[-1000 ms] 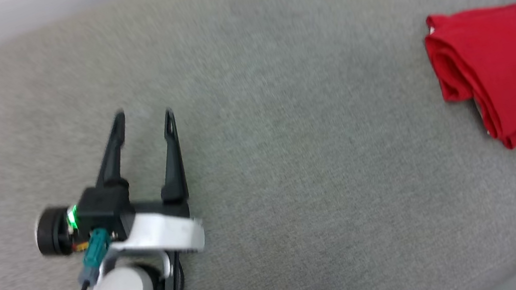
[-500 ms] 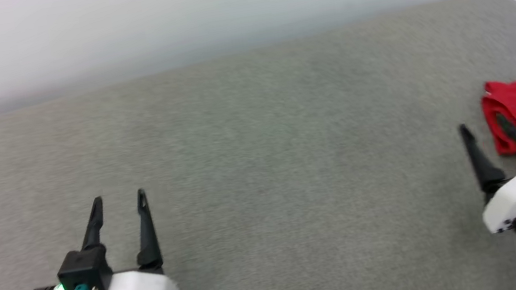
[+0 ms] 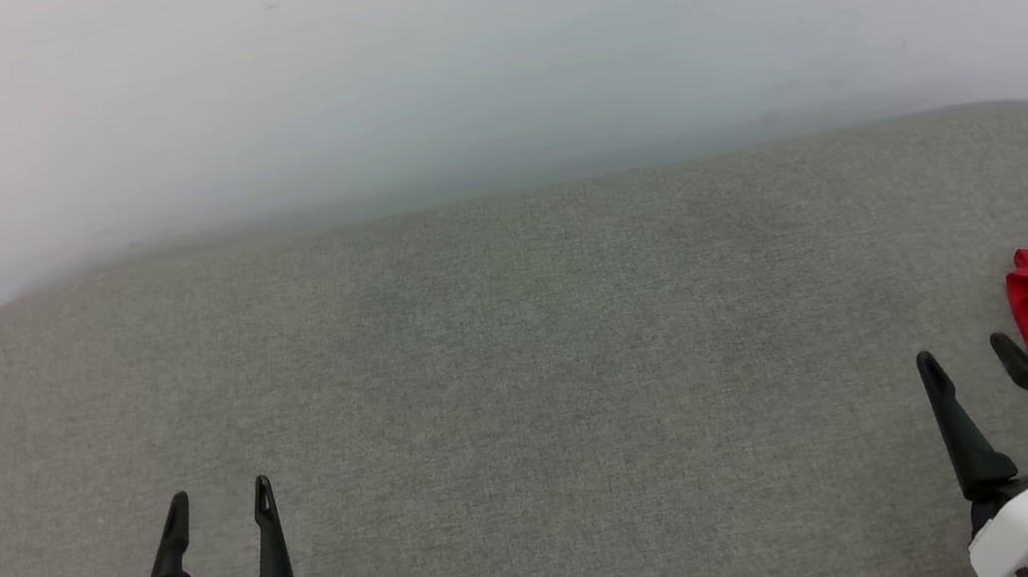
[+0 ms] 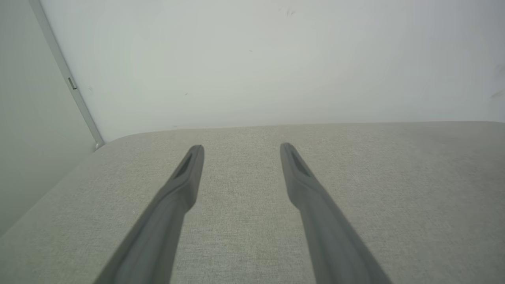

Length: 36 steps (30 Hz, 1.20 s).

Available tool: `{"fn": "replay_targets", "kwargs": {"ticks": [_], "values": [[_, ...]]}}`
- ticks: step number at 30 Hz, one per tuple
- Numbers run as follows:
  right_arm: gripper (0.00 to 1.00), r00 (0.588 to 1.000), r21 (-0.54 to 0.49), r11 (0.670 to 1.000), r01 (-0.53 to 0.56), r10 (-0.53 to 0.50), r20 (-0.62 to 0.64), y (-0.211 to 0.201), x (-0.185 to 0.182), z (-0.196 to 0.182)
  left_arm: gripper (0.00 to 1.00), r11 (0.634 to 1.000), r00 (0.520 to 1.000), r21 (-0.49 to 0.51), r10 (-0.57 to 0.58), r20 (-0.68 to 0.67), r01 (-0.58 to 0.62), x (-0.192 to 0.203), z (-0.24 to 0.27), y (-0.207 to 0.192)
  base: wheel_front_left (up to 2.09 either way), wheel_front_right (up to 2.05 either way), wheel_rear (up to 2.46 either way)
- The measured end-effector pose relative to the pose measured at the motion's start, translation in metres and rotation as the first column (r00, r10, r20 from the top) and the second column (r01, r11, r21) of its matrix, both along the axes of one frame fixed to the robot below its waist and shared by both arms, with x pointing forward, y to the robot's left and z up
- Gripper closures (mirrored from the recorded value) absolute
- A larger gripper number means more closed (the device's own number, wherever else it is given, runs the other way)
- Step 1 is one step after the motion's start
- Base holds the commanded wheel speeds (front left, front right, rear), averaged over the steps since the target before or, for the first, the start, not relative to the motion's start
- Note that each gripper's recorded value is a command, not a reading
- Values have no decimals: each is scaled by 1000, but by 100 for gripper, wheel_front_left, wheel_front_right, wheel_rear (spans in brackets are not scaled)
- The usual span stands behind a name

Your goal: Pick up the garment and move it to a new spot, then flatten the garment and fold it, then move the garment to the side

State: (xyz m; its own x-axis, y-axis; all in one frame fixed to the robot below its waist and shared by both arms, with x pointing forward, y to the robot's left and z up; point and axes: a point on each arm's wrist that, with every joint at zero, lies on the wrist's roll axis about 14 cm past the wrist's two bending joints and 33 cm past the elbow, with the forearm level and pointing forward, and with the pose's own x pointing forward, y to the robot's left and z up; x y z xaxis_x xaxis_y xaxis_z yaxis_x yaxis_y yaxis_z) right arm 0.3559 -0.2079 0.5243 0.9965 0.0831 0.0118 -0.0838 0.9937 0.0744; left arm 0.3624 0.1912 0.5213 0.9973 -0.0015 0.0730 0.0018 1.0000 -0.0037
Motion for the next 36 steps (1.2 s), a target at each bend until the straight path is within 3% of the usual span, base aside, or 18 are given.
{"fn": "replay_targets", "kwargs": {"ticks": [28, 29, 36], "values": [[0, 1000, 12, 1000, -24, 24, 4, 12, -10, 9, 0, 1000, 1000, -21, 17, -20, -17, -11, -8, 4, 0, 0, 0], [100, 1000, 14, 1000, -24, 24, 0, 12, -10, 8, 100, 1000, 1000, -23, 18, -23, -18, -11, -9, 4, 0, 0, 0], [100, 998, 93, 996, -11, 17, -66, 12, -13, -12, 100, 994, 993, -108, 19, -114, -31, -19, -33, -1, 0, 0, 0]]}}
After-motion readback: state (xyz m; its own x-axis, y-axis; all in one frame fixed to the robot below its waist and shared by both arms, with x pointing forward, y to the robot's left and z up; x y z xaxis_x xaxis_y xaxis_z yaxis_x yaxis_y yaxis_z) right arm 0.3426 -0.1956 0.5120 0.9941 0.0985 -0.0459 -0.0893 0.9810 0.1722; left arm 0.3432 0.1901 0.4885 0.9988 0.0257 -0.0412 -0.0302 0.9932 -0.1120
